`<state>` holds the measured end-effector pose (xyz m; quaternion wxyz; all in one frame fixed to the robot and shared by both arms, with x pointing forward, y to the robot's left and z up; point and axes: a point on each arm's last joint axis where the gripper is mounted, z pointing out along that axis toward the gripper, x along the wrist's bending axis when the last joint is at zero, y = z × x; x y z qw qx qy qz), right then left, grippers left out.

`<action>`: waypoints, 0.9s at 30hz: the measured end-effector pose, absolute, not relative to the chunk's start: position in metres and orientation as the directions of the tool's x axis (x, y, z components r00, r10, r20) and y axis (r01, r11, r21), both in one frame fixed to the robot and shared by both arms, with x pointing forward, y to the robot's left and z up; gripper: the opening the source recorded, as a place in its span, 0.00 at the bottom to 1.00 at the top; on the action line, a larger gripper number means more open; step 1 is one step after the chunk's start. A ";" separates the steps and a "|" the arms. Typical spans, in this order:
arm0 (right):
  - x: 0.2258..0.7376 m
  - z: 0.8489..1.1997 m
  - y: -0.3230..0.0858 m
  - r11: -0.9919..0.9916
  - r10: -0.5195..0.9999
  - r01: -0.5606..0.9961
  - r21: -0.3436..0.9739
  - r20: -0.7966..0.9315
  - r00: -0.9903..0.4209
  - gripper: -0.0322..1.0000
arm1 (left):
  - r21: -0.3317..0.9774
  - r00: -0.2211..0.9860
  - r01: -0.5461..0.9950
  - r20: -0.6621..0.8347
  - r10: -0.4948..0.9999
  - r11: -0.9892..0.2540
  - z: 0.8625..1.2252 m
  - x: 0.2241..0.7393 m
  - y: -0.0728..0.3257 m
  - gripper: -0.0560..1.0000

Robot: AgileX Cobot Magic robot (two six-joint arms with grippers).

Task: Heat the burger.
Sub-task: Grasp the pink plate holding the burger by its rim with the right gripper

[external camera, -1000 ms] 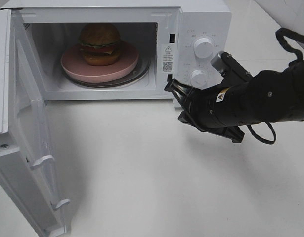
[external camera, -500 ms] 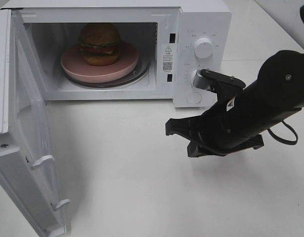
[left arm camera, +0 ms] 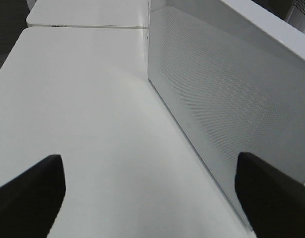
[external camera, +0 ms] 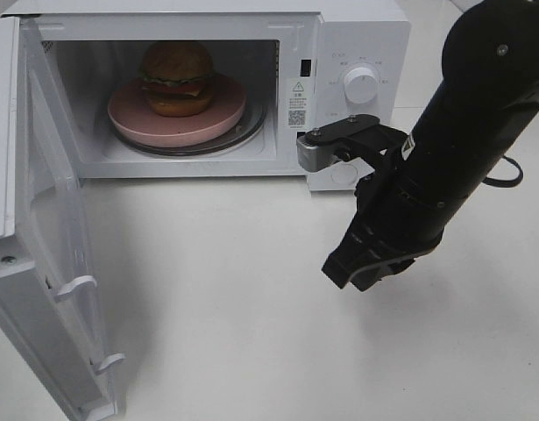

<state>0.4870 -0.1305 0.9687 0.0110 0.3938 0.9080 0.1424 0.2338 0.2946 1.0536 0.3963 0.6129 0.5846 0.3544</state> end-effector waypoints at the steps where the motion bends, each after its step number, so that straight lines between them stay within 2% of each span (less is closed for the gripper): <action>1: 0.487 0.970 -0.130 0.687 0.684 0.678 0.261 0.081 -0.725 0.09 | 0.900 0.065 0.436 -0.029 0.997 -0.002 1.054 0.234 0.295 0.88; 2: 0.487 0.970 -0.130 0.687 0.684 0.678 0.261 0.081 -0.725 0.09 | 0.900 0.065 0.436 -0.029 0.997 -0.002 1.054 0.234 0.295 0.88; 4: 0.490 0.980 -0.128 0.835 0.496 0.485 0.260 0.028 -0.868 0.09 | 0.900 0.065 0.436 -0.029 0.997 -0.002 1.054 0.234 0.295 0.88; 6: 0.490 0.982 -0.128 0.859 0.452 0.441 0.261 0.016 -0.892 0.10 | 0.900 0.065 0.436 -0.029 0.997 -0.002 1.054 0.234 0.295 0.88; 7: 0.491 0.985 -0.127 0.906 0.351 0.338 0.255 -0.008 -0.936 0.10 | 0.900 0.065 0.436 -0.029 0.997 -0.002 1.054 0.234 0.295 0.88; 10: 0.491 0.987 -0.127 0.925 0.298 0.283 0.252 -0.021 -0.954 0.10 | 0.900 0.065 0.436 -0.029 0.997 -0.002 1.054 0.234 0.295 0.88; 12: 0.494 0.992 -0.126 0.967 0.112 0.091 0.240 -0.077 -0.991 0.10 | 0.900 0.065 0.436 -0.029 0.997 -0.002 1.054 0.234 0.295 0.88; 16: 0.495 0.993 -0.127 0.975 0.024 0.001 0.223 -0.104 -0.994 0.11 | 0.900 0.065 0.436 -0.029 0.997 -0.002 1.054 0.234 0.295 0.88; 18: 0.498 0.996 -0.127 0.970 -0.119 -0.147 0.191 -0.151 -0.981 0.11 | 0.900 0.065 0.436 -0.029 0.997 -0.002 1.054 0.234 0.295 0.88; 19: 0.498 0.996 -0.127 0.970 -0.119 -0.147 0.191 -0.151 -0.981 0.11 | 0.900 0.065 0.436 -0.029 0.997 -0.002 1.054 0.234 0.295 0.88; 21: 0.499 0.997 -0.128 0.955 -0.217 -0.246 0.166 -0.176 -0.960 0.11 | 0.900 0.065 0.436 -0.029 0.997 -0.002 1.054 0.234 0.295 0.88; 27: 0.499 0.997 -0.128 0.938 -0.283 -0.313 0.151 -0.190 -0.940 0.12 | 0.900 0.065 0.436 -0.029 0.997 -0.002 1.054 0.234 0.295 0.88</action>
